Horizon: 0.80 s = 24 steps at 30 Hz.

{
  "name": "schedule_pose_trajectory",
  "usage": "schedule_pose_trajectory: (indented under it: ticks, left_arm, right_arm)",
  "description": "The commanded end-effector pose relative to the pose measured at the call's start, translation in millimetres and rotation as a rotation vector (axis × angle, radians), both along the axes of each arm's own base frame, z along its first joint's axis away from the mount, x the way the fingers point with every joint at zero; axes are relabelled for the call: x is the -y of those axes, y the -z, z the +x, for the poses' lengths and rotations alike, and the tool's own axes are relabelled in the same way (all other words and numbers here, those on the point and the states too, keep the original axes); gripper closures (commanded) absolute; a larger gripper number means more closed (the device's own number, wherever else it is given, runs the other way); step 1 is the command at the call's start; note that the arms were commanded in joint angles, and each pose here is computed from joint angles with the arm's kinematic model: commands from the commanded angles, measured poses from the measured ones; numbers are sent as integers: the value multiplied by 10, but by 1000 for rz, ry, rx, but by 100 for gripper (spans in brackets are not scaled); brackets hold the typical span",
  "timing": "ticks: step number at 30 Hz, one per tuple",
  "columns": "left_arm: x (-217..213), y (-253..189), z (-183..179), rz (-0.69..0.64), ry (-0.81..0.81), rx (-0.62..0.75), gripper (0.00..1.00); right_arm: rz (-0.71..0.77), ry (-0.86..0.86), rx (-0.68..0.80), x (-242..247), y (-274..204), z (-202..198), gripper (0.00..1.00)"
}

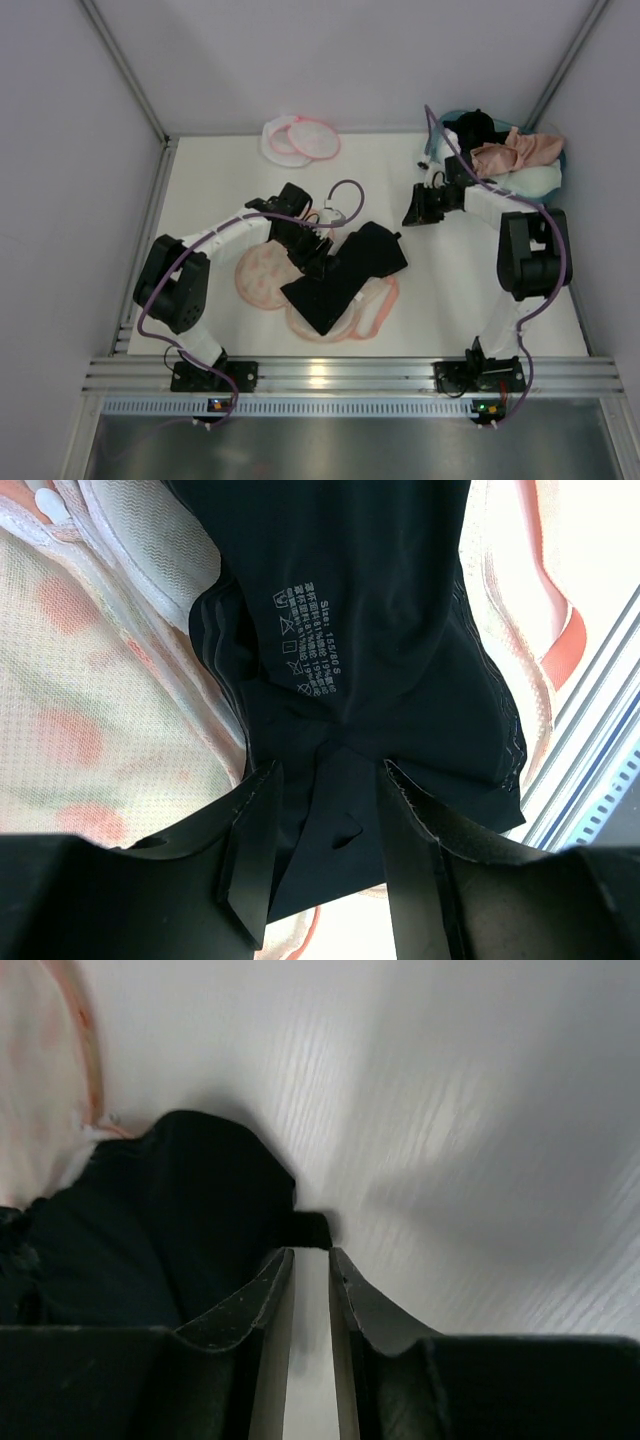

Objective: Place the bra in the laundry bag and zip it closed
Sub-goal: Adjust the bra at the center of the board.

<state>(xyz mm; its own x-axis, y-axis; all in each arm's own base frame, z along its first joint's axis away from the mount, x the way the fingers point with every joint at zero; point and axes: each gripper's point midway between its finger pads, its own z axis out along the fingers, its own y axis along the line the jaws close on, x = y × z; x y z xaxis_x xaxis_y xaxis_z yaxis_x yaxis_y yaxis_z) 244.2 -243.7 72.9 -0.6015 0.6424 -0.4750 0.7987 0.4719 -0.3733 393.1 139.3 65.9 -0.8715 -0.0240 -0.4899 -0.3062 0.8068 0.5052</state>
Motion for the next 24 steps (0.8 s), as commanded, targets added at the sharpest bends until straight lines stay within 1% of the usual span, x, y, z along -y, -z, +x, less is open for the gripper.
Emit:
schedule_pose_trajectory:
  ticks: [1,9,15,17,20,22,24]
  left_arm:
    - [52,-147,85,-31,2,42,52]
    - [58,-173,97,-36,-4,44,51]
    - [49,-165,78,-33,-8,37,50]
    - [52,-166,74,-34,-6,39,50]
    - [50,-161,70,-34,-6,38,50]
    - [54,-167,73,-36,-5,38,50]
    - [53,-169,74,-34,-7,38,50]
  right_arm:
    - [-107,-110,3,-60,194,-175,78]
    - [-144,-108,-16,-106,372,-176,71]
    - [-171,-111,-29,-119,478,-165,68]
    - [-172,-113,-24,-130,496,-160,62]
    - [-172,-115,-22,-137,500,-157,60]
    - [-167,-120,-22,-153,504,-153,60]
    - [-155,-133,-24,-187,500,-163,65]
